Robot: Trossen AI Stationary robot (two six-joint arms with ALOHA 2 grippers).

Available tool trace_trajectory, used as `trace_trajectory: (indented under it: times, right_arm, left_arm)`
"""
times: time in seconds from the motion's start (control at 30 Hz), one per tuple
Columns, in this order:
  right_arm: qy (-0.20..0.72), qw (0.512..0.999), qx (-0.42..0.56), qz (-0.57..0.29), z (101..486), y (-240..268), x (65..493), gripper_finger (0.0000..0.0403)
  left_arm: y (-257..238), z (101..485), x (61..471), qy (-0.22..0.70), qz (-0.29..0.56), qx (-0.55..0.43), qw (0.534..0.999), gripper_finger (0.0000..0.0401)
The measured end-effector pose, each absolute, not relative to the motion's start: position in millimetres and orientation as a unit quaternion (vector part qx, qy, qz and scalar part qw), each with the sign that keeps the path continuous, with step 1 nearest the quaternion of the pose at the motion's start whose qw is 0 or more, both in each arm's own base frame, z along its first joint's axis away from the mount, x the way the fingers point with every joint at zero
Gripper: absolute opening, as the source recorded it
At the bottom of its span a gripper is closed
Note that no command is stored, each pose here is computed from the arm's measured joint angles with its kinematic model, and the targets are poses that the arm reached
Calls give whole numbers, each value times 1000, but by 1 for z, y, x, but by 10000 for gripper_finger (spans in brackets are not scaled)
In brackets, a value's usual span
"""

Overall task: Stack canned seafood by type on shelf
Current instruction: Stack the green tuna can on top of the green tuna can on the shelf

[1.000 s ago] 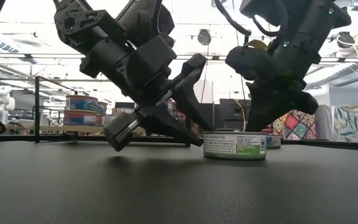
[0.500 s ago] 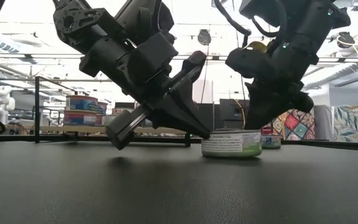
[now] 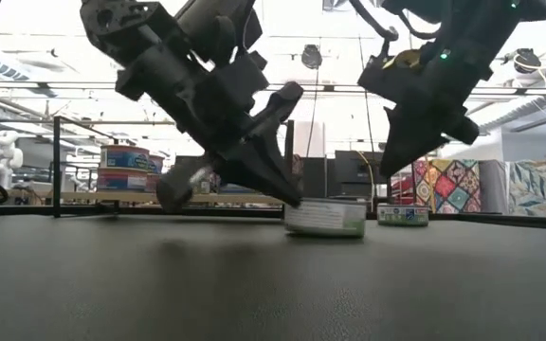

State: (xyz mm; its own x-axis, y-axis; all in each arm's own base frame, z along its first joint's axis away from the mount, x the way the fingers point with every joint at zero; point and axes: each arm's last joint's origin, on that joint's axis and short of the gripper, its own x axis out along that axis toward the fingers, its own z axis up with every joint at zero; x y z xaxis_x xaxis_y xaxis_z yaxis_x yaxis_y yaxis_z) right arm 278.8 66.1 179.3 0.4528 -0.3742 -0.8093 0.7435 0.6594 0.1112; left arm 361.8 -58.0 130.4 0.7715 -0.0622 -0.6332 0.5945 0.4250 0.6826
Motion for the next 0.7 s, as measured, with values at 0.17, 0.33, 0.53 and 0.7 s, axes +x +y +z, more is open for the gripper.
trace_trajectory:
  times: [0.17, 0.33, 0.53, 0.7]
  right_arm:
    - [379, 825, 214, -361, 187, 63, 273, 0]
    - [374, 828, 208, -364, 188, 63, 274, 0]
    - [371, 831, 199, -364, 188, 63, 274, 0]
    - [372, 832, 196, -362, 188, 63, 274, 0]
  left_arm:
    - [-44, 155, 353, 292, -188, 466, 814, 1]
    - [-23, 179, 337, 317, -150, 424, 835, 1]
    - [3, 200, 300, 326, -65, 392, 858, 0]
    - [16, 208, 263, 334, 11, 357, 872, 0]
